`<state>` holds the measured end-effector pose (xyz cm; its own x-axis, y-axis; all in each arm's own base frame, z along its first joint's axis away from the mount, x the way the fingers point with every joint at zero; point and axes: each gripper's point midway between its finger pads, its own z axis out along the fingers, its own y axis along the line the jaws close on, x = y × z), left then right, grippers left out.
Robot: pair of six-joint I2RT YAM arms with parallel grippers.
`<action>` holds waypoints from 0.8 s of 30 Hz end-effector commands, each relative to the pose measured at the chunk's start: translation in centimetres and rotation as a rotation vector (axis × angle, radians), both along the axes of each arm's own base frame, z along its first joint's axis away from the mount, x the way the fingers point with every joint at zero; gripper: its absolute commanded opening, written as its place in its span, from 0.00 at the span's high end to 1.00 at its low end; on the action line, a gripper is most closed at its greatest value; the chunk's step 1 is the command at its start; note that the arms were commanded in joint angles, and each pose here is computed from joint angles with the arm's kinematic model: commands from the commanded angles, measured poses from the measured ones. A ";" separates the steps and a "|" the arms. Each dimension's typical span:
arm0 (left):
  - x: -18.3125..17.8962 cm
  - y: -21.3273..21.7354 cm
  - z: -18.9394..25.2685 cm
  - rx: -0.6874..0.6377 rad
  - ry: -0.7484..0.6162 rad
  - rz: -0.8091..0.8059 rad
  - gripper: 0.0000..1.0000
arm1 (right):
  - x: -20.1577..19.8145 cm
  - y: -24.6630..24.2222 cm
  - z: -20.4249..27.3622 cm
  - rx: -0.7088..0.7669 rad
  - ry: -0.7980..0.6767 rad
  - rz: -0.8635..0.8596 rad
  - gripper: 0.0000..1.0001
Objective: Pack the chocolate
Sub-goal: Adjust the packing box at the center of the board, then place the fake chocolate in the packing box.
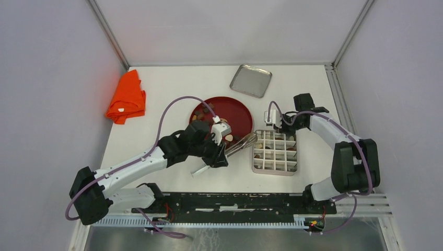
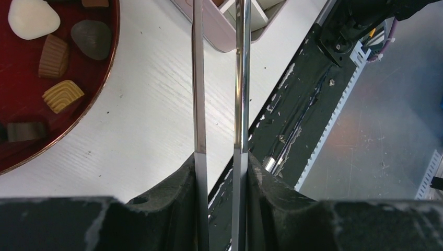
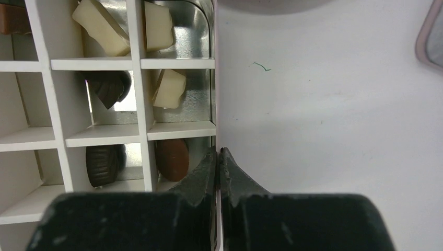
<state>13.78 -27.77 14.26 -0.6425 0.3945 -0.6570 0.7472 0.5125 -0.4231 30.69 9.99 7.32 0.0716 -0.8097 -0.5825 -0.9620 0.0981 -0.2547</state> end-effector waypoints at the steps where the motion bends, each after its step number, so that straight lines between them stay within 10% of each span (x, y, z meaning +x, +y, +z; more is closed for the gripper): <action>1: 0.2 -1.6 1.1 -0.057 -0.070 -0.070 0.98 | 2.4 0.7 1.4 0.027 -0.019 -0.018 0.93; 11: -0.8 -3.5 -0.6 0.007 -0.030 -0.158 0.98 | 3.4 0.6 2.0 0.030 0.012 -0.071 0.42; 24: -0.7 -6.0 -2.0 0.102 -0.043 -0.229 0.98 | -0.2 1.1 6.2 0.197 0.032 -0.201 0.36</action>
<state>12.23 -32.15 10.92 -0.5744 0.5847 -0.5728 0.8185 0.4217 -0.3902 32.18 10.35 13.08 -0.0380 -0.7487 -0.6618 -0.9317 0.2660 -0.2474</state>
